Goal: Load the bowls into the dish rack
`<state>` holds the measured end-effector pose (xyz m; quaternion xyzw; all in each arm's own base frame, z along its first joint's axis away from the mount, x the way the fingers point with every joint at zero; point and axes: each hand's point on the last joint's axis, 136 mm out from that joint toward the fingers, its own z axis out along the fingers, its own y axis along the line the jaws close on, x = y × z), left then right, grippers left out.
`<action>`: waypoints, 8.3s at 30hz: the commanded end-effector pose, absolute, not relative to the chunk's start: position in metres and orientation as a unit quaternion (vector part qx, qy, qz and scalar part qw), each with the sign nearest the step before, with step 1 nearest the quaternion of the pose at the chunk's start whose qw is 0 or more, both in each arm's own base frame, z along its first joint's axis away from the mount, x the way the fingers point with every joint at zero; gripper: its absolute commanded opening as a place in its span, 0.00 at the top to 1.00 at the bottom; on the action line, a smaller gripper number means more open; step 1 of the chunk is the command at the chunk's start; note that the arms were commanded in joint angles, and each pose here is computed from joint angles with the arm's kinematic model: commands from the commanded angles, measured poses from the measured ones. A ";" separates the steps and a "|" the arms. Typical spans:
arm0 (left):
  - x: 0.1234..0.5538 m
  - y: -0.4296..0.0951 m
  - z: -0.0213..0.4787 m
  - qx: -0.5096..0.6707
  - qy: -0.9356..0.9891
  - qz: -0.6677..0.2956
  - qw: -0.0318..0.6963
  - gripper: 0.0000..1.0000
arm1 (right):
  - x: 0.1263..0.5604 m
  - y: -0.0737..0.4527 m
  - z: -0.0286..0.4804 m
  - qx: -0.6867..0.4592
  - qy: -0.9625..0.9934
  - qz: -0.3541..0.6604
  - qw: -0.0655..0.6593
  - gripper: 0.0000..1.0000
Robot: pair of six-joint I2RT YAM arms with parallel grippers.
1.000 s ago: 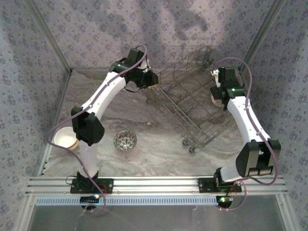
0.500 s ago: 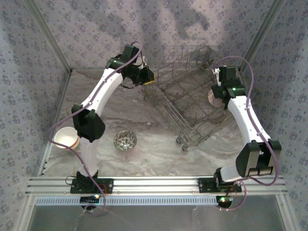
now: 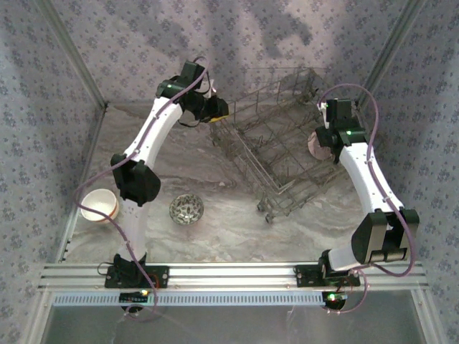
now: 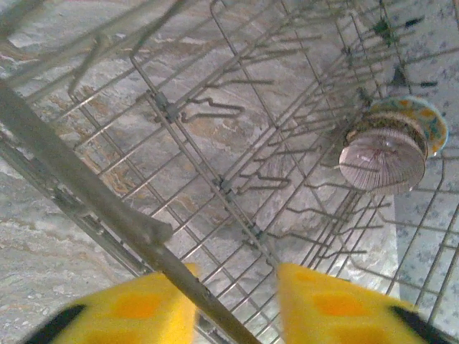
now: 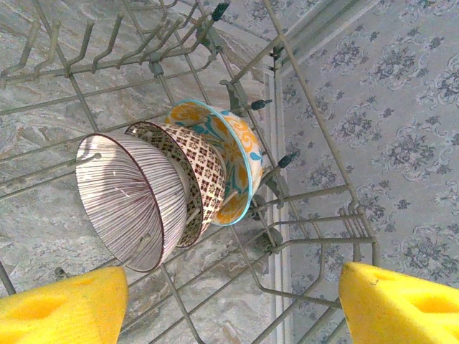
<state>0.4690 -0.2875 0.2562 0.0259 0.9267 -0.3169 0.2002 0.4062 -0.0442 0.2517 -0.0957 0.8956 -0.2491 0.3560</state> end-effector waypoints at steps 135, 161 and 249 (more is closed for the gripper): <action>0.415 -0.337 0.406 0.174 0.849 -0.175 0.468 1.00 | 0.427 0.186 0.397 -0.199 0.805 0.227 0.511 0.72; 0.404 -0.335 0.404 0.155 0.859 -0.171 0.457 0.74 | 0.435 0.201 0.385 -0.182 0.828 0.126 0.515 1.00; 0.429 -0.274 0.284 0.124 0.917 -0.249 0.287 0.33 | 0.433 -0.004 0.235 -0.192 0.741 -0.546 0.342 1.00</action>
